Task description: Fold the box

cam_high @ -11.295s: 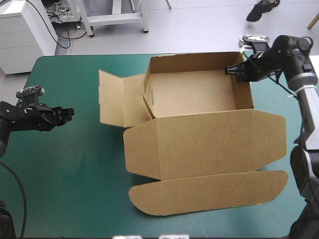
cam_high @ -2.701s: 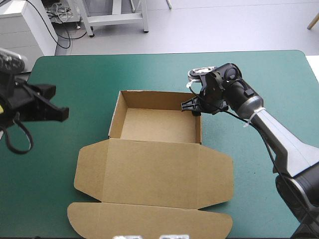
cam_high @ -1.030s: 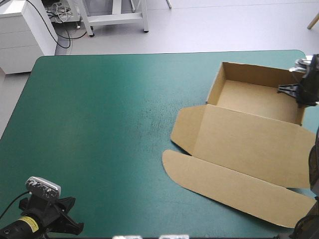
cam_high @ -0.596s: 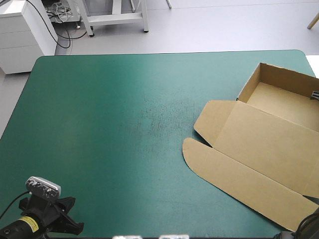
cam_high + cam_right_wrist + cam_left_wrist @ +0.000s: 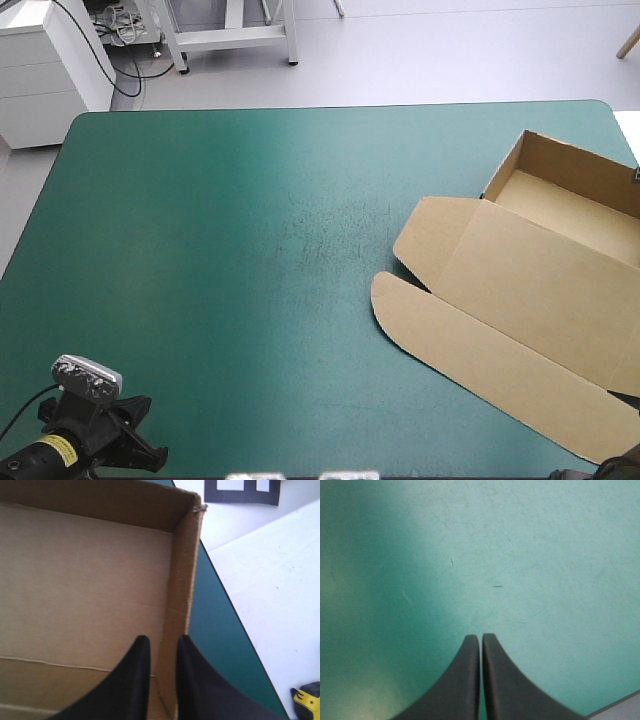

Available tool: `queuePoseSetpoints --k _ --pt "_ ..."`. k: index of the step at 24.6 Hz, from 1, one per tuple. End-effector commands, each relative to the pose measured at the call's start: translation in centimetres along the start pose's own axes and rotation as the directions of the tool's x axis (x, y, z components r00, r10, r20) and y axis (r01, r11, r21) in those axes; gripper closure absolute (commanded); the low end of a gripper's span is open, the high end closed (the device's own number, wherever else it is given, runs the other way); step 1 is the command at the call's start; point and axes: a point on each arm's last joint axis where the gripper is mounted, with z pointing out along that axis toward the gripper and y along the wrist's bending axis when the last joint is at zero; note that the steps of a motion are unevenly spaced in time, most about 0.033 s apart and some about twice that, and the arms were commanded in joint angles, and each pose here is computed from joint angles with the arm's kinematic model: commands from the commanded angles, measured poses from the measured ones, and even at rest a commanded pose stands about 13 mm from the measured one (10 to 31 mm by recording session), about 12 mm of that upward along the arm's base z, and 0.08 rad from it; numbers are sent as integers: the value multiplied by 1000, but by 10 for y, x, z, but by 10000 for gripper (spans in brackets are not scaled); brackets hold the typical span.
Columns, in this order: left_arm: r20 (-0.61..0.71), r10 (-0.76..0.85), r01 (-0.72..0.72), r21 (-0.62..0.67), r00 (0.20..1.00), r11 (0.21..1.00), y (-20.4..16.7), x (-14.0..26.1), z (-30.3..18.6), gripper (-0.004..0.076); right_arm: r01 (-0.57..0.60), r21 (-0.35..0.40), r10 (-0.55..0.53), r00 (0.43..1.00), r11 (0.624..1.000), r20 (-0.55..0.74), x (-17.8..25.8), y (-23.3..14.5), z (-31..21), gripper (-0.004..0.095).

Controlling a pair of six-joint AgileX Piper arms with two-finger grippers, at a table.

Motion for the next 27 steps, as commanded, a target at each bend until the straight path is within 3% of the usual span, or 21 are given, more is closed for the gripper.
queuePoseSetpoints --k 1,5,9,14,27 --pt "63 -6 5 11 998 1000 -1 -10 -4 731 6 -110 17 977 994 212 4 8 -74 908" --pt "65 -17 17 12 998 1000 -1 -11 -4 731 121 -166 -49 922 979 384 32 38 -148 908" --pt "65 -19 18 14 998 1000 -1 -11 -4 731 257 -225 -143 895 940 421 75 68 -174 908" --pt "65 -21 20 18 998 1000 -1 -11 -4 732 347 -270 -223 889 898 400 131 79 -173 910" --pt "65 -21 20 18 998 1000 -1 -11 -4 731 398 -285 -286 886 872 364 276 60 -122 910"
